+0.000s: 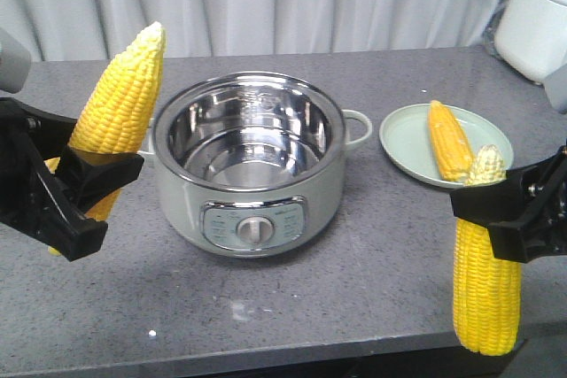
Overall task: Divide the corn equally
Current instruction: 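Turn the base away from the pot while both grippers hold cobs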
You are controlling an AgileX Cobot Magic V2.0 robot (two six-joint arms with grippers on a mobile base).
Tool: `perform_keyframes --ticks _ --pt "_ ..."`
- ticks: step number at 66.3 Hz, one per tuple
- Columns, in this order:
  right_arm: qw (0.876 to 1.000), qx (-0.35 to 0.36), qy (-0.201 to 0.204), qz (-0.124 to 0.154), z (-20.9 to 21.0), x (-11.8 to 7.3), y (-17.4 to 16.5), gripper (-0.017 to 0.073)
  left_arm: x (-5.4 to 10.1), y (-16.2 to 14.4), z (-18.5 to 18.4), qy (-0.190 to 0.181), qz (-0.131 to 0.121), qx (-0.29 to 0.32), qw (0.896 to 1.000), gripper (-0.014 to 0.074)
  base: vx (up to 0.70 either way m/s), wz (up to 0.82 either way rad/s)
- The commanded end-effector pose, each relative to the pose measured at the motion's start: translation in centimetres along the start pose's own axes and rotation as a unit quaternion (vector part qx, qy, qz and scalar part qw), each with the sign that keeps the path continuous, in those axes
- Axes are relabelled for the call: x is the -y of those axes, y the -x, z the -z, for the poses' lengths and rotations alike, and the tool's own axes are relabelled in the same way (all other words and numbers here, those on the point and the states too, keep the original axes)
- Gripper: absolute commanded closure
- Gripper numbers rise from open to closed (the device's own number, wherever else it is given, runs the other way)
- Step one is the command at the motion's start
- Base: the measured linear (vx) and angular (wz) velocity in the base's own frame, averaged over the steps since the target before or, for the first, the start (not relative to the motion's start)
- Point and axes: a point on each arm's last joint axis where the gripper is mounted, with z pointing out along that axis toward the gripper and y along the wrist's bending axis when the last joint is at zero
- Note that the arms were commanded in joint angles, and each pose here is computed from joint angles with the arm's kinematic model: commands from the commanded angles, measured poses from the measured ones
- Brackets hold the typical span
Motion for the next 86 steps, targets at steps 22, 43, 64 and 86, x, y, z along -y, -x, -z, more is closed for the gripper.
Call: perform_keyframes --ticks 22,43,64,86 --pt "0.999 0.046 -0.008 0.001 0.88 -0.08 1.07 0.0353 -0.18 1.41 0.76 0.009 0.006 0.053 0.999 0.0309 -0.05 -0.26" --pt "0.999 0.045 -0.008 0.001 0.88 -0.09 1.07 0.0353 -0.18 1.41 0.76 0.009 0.006 0.053 0.999 0.0309 -0.07 -0.28" --pt "0.999 0.045 -0.008 0.001 0.88 -0.09 1.07 0.0353 -0.18 1.41 0.76 0.009 0.006 0.053 0.999 0.0309 -0.08 -0.31" --pt "0.999 0.046 -0.008 0.001 0.88 -0.08 1.07 0.0353 -0.17 1.41 0.77 0.009 0.007 0.053 0.999 0.0309 -0.07 -0.29"
